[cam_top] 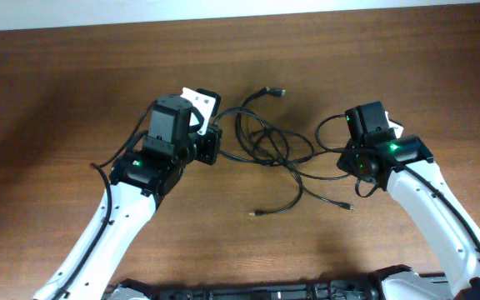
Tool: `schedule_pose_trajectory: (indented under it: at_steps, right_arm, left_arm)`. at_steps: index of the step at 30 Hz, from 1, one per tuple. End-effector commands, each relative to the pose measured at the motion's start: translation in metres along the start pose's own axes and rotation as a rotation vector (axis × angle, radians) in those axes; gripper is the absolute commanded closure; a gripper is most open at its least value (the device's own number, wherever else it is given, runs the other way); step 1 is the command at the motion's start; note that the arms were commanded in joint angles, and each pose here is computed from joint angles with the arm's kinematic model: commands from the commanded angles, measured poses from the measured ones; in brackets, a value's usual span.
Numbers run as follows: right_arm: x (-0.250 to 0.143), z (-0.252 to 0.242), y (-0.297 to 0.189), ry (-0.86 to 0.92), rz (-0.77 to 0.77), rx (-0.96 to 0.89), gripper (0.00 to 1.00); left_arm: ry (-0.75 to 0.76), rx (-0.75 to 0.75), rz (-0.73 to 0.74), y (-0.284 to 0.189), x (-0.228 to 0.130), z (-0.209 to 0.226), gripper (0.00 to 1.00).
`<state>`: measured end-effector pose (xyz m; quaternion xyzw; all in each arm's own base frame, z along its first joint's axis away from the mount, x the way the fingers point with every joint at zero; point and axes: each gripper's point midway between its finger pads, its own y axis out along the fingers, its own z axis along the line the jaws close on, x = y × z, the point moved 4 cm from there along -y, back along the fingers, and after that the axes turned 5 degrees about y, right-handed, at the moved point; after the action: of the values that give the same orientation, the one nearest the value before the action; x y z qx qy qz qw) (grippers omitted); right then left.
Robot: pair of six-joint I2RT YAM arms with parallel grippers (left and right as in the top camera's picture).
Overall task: Untangle cables
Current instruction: 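Pull the cables apart, left gripper left and right gripper right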
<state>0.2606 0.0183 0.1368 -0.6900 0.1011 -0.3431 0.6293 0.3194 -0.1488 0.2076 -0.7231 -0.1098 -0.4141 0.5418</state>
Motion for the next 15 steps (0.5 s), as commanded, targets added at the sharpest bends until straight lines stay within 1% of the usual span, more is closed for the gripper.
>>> schedule_pose_trajectory:
  at_steps: [1,4,6,9,12,15]
  right_arm:
    - [0.019,-0.021,-0.004,0.002,-0.135,-0.154,0.96]
    - [0.025,-0.039,-0.004,0.071,-0.157,-0.226,0.96]
    - [0.032,-0.057,-0.001,0.132,-0.144,-0.267,0.96]
    - [0.039,-0.086,0.001,0.227,-0.12,-0.327,0.96]
    - [0.043,-0.104,0.003,0.29,-0.105,-0.363,0.96]
    - [0.046,-0.116,0.004,0.337,-0.094,-0.378,0.96]
  left_arm:
    - [-0.015,0.078,-0.035,-0.01,0.009,0.012,1.0]
    - [-0.032,0.097,-0.036,-0.011,0.008,0.021,1.0]
    - [-0.063,0.153,-0.037,-0.014,0.007,0.039,1.0]
    - [-0.206,0.291,-0.048,-0.023,0.002,0.08,1.0]
    - [-0.367,0.381,-0.088,-0.037,-0.003,0.122,1.0]
    - [-0.484,0.452,-0.127,-0.05,-0.008,0.154,1.0]
